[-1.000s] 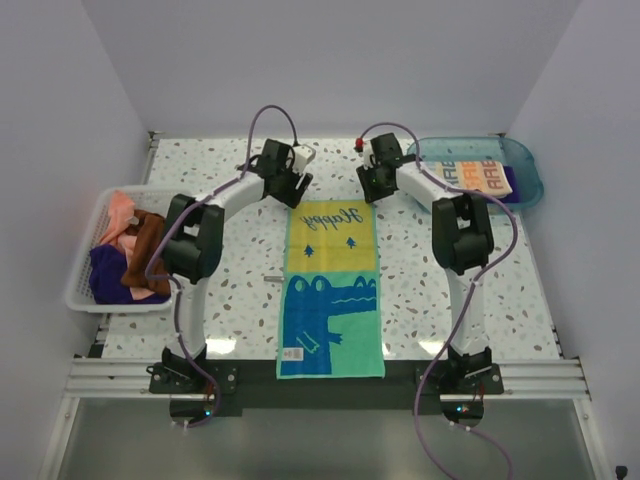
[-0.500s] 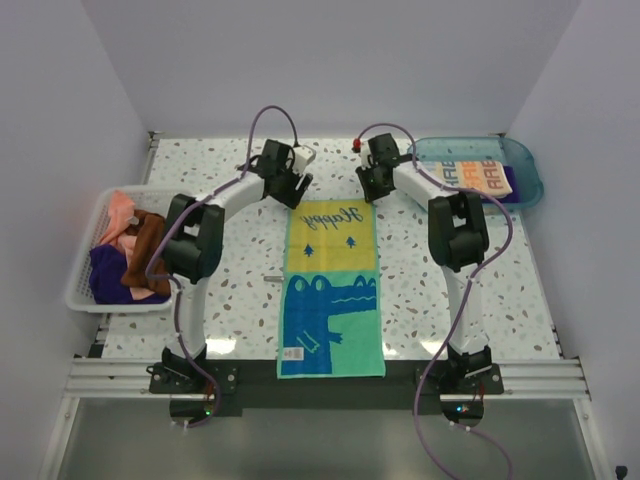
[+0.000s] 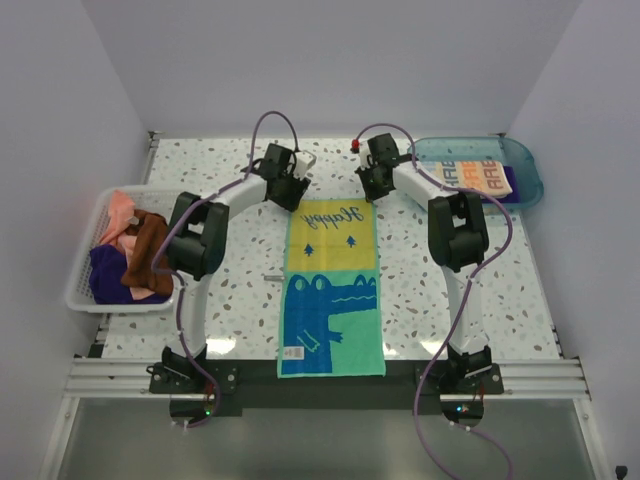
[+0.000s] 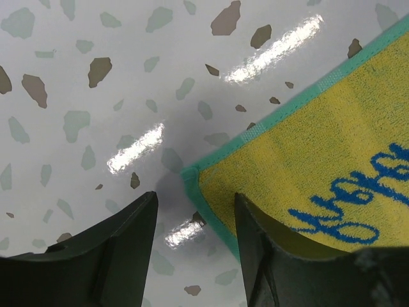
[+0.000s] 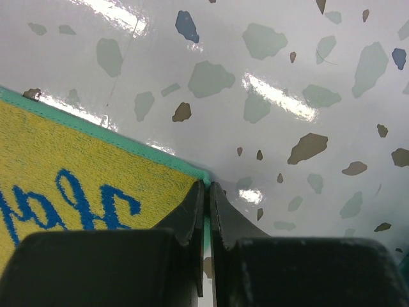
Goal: Fold and stack the towels
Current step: Fold the towel
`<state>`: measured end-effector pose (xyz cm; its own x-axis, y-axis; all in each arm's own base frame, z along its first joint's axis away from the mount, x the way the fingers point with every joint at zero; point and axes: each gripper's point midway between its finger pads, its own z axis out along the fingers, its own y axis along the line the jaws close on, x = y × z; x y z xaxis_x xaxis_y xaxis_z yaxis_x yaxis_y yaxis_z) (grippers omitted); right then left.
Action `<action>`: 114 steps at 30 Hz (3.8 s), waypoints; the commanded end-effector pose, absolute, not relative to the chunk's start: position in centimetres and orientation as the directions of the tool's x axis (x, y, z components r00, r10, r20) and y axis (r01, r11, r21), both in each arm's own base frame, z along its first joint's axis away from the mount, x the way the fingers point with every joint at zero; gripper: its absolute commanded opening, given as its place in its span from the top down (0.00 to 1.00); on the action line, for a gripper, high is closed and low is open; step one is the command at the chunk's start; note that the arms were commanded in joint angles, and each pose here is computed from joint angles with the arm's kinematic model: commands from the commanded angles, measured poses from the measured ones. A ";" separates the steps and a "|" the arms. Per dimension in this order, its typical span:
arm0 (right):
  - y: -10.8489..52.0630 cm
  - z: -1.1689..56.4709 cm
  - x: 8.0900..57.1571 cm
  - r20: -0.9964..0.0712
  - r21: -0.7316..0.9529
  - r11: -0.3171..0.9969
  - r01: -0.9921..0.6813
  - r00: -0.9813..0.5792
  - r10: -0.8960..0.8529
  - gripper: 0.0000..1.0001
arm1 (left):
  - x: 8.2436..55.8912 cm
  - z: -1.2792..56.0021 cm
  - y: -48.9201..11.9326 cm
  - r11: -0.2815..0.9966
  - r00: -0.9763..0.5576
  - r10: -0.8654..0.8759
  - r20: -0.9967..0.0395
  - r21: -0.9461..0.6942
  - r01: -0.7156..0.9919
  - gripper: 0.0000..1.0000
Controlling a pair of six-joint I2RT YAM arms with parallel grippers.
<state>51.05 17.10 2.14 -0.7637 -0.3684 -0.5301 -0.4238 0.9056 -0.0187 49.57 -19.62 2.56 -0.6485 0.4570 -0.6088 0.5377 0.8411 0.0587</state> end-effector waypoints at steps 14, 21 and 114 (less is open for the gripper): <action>15.7 -0.7 48.6 -0.428 -0.038 0.896 -0.443 -0.803 -0.415 1.00 | 51.4 2.1 -20.8 0.877 -0.686 0.362 -0.631 -0.019 0.480 0.51; 15.4 -0.6 48.5 -0.427 -0.047 0.896 -0.442 -0.802 -0.418 1.00 | 50.5 0.1 -19.9 0.893 -0.738 0.385 -0.555 0.022 0.449 0.58; 18.8 10.5 24.5 -0.402 0.340 0.894 -0.293 -0.905 -0.143 1.00 | 22.4 6.8 -17.8 0.910 -0.890 -0.043 -0.455 -0.385 0.153 1.00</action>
<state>25.50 19.13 10.74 -0.8872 -0.1886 -0.4211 -0.3392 0.8853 0.3182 23.83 -18.64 8.55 -0.8672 -0.0115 -0.4979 0.2148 0.8934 -0.3947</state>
